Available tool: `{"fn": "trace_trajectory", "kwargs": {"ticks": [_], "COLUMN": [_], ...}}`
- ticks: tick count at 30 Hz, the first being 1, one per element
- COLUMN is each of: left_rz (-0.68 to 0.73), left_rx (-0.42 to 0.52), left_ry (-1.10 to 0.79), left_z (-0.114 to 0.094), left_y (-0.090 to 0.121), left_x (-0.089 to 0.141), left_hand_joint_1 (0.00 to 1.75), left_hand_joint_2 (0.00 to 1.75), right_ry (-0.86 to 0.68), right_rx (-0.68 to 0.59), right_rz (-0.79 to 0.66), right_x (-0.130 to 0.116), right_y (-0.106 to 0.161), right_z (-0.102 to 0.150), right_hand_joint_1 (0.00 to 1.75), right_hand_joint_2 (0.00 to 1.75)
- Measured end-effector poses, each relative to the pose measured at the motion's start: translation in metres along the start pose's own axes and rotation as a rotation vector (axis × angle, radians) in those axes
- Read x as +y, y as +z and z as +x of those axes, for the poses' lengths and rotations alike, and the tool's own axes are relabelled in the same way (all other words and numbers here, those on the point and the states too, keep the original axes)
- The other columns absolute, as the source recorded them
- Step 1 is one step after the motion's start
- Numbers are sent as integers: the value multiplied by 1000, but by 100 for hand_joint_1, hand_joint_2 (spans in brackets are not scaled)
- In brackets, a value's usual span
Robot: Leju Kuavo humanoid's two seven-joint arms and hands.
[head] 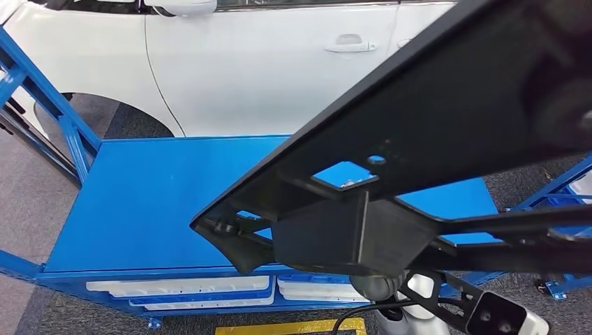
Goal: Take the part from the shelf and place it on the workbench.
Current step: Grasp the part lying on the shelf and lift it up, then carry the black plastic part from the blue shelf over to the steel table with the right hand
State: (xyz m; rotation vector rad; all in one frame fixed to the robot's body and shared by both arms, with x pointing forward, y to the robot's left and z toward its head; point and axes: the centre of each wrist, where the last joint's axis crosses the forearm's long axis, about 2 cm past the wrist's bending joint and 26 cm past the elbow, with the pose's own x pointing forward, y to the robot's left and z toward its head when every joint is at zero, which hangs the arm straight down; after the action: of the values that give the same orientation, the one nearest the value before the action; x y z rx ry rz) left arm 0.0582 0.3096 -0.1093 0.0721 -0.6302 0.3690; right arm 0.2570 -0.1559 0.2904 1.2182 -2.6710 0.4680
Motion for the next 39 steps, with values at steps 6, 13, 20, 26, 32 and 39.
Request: {"fn": "trace_trajectory", "kwargs": {"ticks": [6, 13, 20, 26, 32, 39], "left_rz": [2, 1, 3, 1, -12, -16], "left_rx": [22, 24, 38, 41, 25, 23], "left_ry": [-29, -41, -57, -59, -39, -29], "left_z": [0, 4, 4, 4, 2, -2], "left_y": [0, -2, -2, -2, -1, 1], "left_x": [2, 3, 4, 4, 4, 3], "left_hand_joint_1": [0, 0, 0, 0, 0, 0], "left_hand_joint_2": [175, 175, 175, 175, 175, 175], "right_ry": [60, 38, 83, 75, -6, -50], "right_rx": [-23, -21, 28, 103, 214, 281], "right_rz": [-47, -41, -51, -76, -35, -25], "right_x": [10, 16, 14, 20, 32, 40], "right_y": [-6, -3, 6, 20, 40, 53], "right_z": [7, 10, 9, -3, -25, -37], "right_hand_joint_1": [175, 175, 175, 175, 175, 175], "right_hand_joint_2": [175, 175, 175, 175, 175, 175]}}
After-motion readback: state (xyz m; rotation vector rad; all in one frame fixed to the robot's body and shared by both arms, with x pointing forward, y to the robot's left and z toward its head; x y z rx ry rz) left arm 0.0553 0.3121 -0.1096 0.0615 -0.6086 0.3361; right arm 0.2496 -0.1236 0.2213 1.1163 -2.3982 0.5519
